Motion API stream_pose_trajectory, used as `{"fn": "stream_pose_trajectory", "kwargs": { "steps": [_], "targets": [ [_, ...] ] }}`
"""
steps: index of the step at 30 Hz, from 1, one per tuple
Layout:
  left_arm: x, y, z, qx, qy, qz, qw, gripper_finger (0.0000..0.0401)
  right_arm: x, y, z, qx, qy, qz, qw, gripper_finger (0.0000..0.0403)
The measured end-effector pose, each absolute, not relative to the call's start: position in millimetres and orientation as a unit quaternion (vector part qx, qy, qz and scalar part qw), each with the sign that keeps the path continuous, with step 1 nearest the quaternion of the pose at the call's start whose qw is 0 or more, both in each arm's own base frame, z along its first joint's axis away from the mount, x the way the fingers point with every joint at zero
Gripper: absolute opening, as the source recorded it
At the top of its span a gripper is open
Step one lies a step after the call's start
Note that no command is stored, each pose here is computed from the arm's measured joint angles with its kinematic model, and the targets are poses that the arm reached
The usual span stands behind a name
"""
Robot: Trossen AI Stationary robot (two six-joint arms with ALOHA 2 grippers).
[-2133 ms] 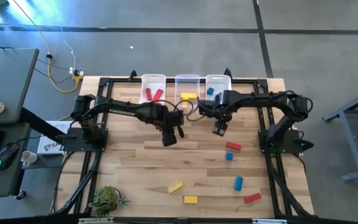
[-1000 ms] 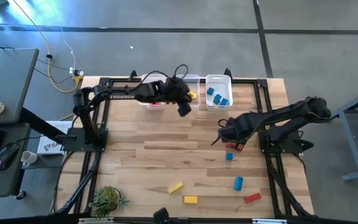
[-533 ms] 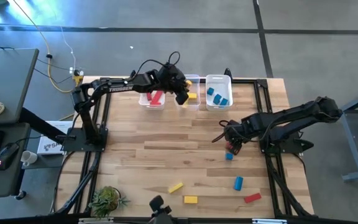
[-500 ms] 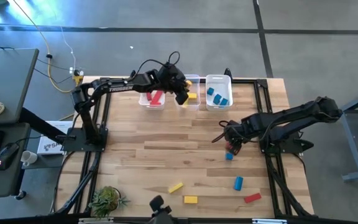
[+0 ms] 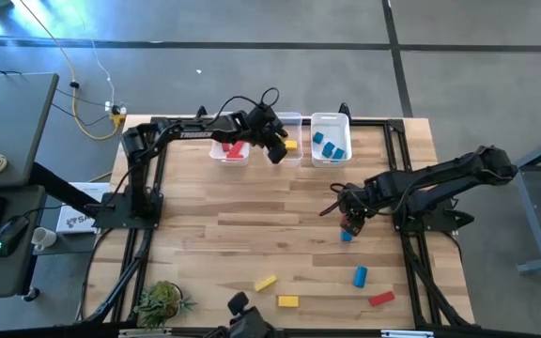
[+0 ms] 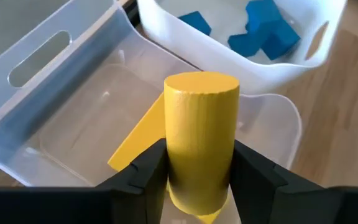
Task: Sort & place blocks by color
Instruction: Put the yellow block into the transparent bin, then put the red block into the left white bin
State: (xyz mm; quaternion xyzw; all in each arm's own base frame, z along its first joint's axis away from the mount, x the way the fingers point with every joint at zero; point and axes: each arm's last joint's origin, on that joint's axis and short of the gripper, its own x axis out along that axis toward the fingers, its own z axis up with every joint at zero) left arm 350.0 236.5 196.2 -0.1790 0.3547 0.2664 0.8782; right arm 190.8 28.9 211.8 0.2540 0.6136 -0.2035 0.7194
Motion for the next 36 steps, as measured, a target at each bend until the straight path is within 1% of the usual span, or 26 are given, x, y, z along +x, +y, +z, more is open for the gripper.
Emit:
{"fn": "stream_pose_trajectory", "kwargs": {
  "steps": [7, 17, 21, 27, 32, 36],
  "targets": [
    [348.3, 240.7, 193.1, -0.19, 0.354, 0.276, 0.873, 0.0162, 190.2, 30.3, 211.9, 0.263, 0.624, -0.184, 0.712, 0.0211],
    [346.6, 243.3, 195.0, -0.198, 0.348, 0.27, 0.876, 0.0207, 188.5, 30.2, 211.6, 0.243, 0.636, -0.168, 0.713, 0.0214],
    [349.8, 245.4, 209.7, -0.193, 0.346, 0.264, 0.879, 0.0207, 188.7, 29.6, 211.5, 0.235, 0.634, -0.172, 0.716, 0.0213],
    [353.7, 242.4, 237.0, -0.17, 0.39, 0.241, 0.872, 0.0205, 191.8, 30.1, 206.5, 0.219, 0.646, -0.167, 0.711, 0.0213],
    [356.4, 233.2, 250.4, -0.166, 0.421, 0.229, 0.862, 0.0205, 201.0, 31.6, 189.0, 0.18, 0.686, -0.154, 0.688, 0.0213],
    [357.2, 223.8, 250.1, -0.157, 0.444, 0.213, 0.856, 0.0205, 207.0, 32.6, 174.5, 0.157, 0.714, -0.15, 0.665, 0.0213]
  ]
}}
